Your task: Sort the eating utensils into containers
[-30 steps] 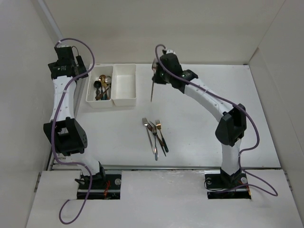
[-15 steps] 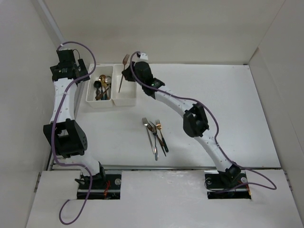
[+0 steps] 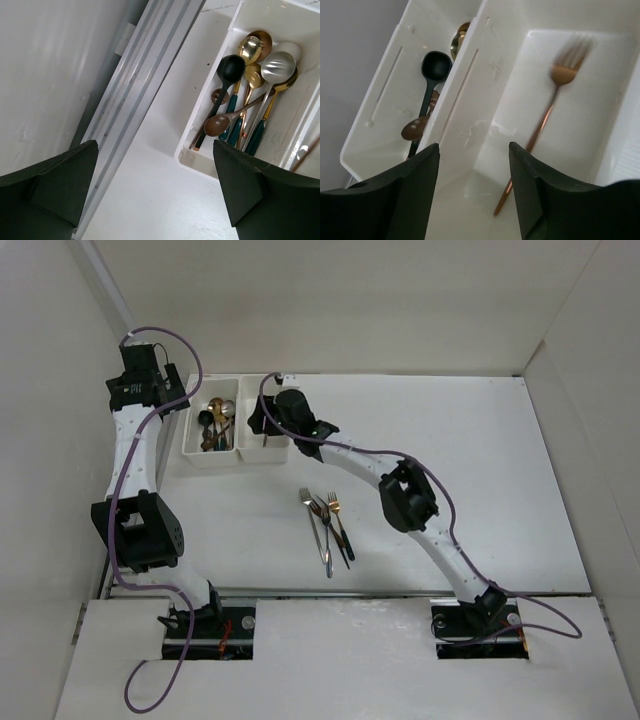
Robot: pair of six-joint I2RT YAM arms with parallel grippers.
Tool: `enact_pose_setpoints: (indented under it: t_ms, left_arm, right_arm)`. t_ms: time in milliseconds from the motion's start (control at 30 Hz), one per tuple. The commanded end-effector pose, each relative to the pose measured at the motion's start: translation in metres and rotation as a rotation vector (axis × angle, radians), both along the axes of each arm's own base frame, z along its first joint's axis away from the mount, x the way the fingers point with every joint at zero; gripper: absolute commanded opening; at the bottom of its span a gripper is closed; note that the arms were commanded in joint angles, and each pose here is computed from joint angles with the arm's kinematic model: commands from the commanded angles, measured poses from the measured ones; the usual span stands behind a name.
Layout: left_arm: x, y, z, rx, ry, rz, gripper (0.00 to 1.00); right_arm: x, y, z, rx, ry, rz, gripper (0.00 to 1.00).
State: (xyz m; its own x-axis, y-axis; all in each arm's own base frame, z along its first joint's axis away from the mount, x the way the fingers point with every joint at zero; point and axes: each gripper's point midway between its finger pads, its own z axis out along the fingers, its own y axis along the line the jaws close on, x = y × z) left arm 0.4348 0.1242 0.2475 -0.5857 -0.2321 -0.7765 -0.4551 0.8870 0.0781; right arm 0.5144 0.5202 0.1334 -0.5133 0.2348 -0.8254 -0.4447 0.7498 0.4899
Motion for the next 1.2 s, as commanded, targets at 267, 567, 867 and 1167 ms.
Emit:
enact_pose_setpoints:
  t_ms: [267,567,867,1167]
  left_arm:
    - [-0.007,-0.006,0.029,0.000,-0.076,-0.025,0.99]
    - [-0.001,-0.006,0.030,-0.007,-0.068,-0.032,0.99]
    - [0.002,-0.013,0.019,-0.038,-0.050,-0.065,0.99]
    - [-0.001,-0.015,0.024,-0.042,-0.062,-0.072,0.99]
  right_arm:
    - [-0.049,-0.065,0.267,0.151,-0.317,-0.055,0.74]
    - [-0.189,-0.174,0.027,-0.457,0.384,0.067,0.29]
    - [-0.256,-0.216,-0.046,-0.552,0.553,0.073,0.32]
    - [-0.288,-0.229,-0.078,-0.588,0.641,0.107,0.30]
